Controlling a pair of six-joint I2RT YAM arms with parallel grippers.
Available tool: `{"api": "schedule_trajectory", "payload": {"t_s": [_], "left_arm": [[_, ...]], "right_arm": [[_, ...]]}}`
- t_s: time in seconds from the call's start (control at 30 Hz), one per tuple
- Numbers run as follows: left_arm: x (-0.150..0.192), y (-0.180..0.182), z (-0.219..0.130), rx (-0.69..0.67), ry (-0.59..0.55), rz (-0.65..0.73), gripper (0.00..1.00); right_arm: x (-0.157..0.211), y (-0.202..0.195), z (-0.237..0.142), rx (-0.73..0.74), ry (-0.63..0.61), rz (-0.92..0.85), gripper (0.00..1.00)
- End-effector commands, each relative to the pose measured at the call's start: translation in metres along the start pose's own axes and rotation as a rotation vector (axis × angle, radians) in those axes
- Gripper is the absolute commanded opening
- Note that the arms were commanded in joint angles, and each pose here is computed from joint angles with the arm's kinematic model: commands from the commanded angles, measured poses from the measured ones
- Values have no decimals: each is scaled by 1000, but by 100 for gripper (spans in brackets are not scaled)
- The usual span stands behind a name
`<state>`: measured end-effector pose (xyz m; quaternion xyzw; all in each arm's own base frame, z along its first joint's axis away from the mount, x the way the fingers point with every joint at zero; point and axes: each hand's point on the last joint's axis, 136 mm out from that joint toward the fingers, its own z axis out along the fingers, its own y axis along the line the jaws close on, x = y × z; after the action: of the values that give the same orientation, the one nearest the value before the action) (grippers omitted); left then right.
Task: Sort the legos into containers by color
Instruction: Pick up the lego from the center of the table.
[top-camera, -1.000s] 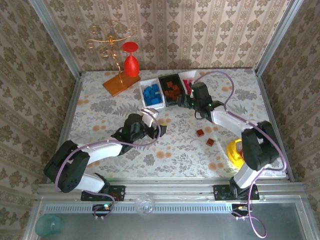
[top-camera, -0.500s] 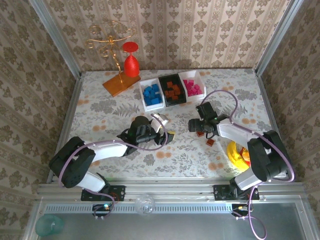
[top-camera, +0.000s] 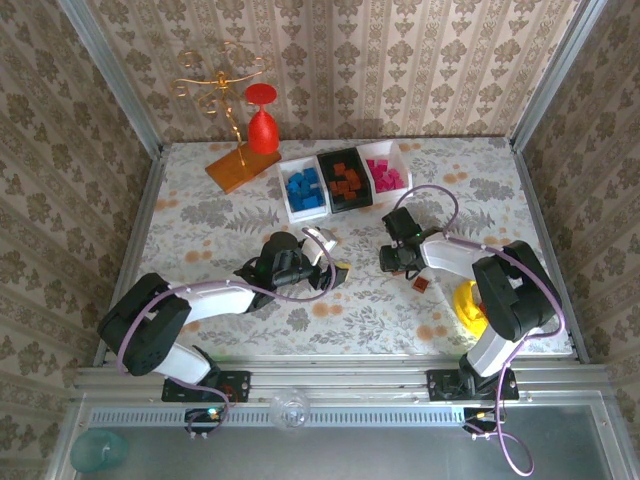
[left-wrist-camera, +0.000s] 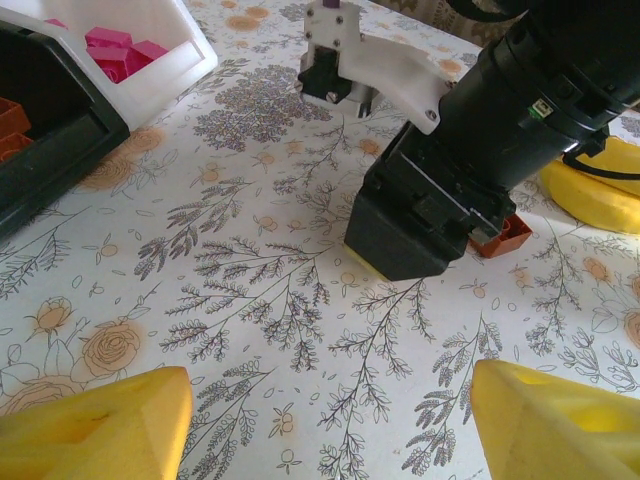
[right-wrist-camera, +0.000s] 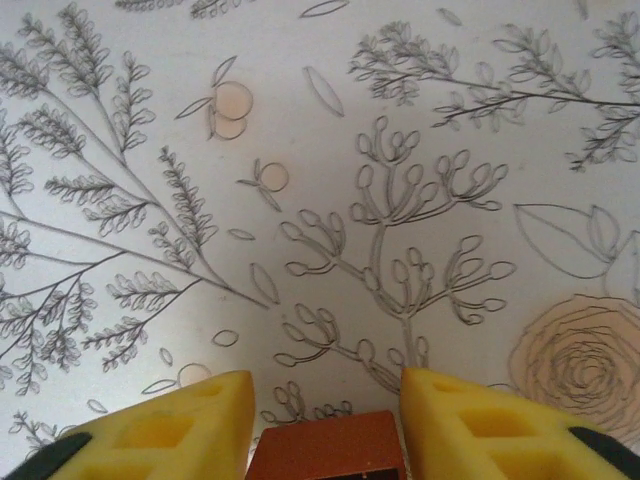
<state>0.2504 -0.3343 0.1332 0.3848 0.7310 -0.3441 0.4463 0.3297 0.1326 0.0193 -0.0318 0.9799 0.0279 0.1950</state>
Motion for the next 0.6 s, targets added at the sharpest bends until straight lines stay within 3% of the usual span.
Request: {"api": "schedule_trajectory", "payload": {"t_s": [0.0, 0.27, 0.57], "left_arm": [[-16, -5, 2, 16, -43, 35, 75], [-16, -2, 1, 2, -48, 36, 75], [-20, 28, -13, -191, -79, 25, 76]], "right_arm": [[1, 8, 2, 11, 21, -22, 39], [-17, 37, -12, -108, -45, -22, 30], [-106, 85, -63, -315, -295, 20, 29]]}}
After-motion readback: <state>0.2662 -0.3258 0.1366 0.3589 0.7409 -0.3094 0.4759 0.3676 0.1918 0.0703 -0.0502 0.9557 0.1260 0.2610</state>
